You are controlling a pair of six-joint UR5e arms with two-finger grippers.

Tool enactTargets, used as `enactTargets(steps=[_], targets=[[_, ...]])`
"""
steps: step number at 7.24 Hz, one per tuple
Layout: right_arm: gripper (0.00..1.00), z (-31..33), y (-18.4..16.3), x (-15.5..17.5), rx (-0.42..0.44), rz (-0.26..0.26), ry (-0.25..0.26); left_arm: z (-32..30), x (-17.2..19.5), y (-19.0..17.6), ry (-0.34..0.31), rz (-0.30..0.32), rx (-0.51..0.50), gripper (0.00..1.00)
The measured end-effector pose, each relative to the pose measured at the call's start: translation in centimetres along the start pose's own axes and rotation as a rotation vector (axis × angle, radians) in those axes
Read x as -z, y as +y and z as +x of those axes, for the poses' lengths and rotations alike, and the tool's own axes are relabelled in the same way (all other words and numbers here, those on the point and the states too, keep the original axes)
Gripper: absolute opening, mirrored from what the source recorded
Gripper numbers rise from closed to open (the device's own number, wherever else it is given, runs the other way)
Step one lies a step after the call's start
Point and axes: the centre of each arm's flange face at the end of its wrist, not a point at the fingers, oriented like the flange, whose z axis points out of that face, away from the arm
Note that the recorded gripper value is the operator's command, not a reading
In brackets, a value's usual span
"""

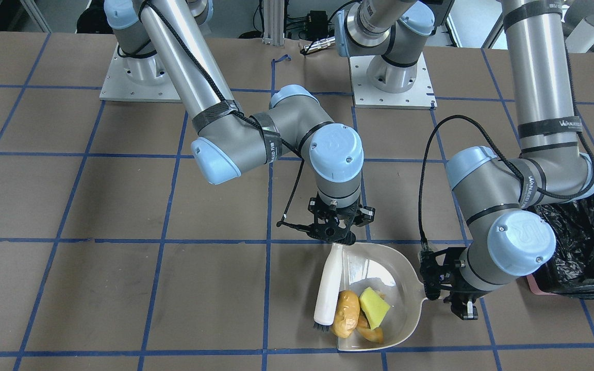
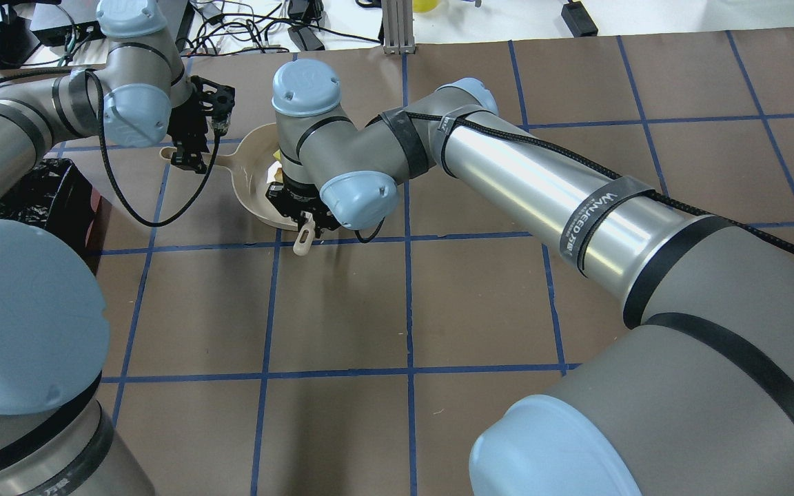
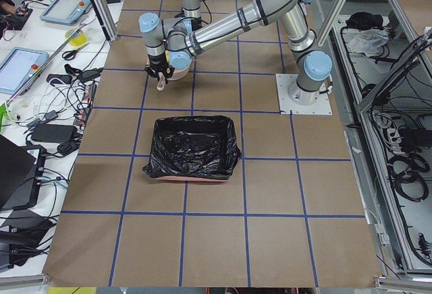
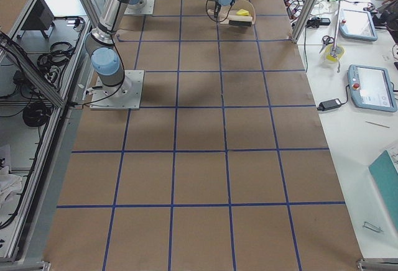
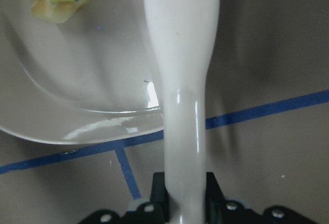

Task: Sweep and dump trash into bin
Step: 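Sweep the sponge and paper piece into the dustpan with the right gripper's brush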

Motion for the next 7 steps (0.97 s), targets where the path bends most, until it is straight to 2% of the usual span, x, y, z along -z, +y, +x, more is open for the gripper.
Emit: enactTargets(steps=[4,7], targets=[[0.00,-3.2,2.2,0.3,0.027,-0.004,-0.089,0.0,0.1,0.0,-0.001,0.001,0.000,0.00],[0.00,-4.0,3.2,0.5,0.044,-0.008,-0.102,0.0,0.0,0.1,-0.001,0.002,0.002,0.00]])
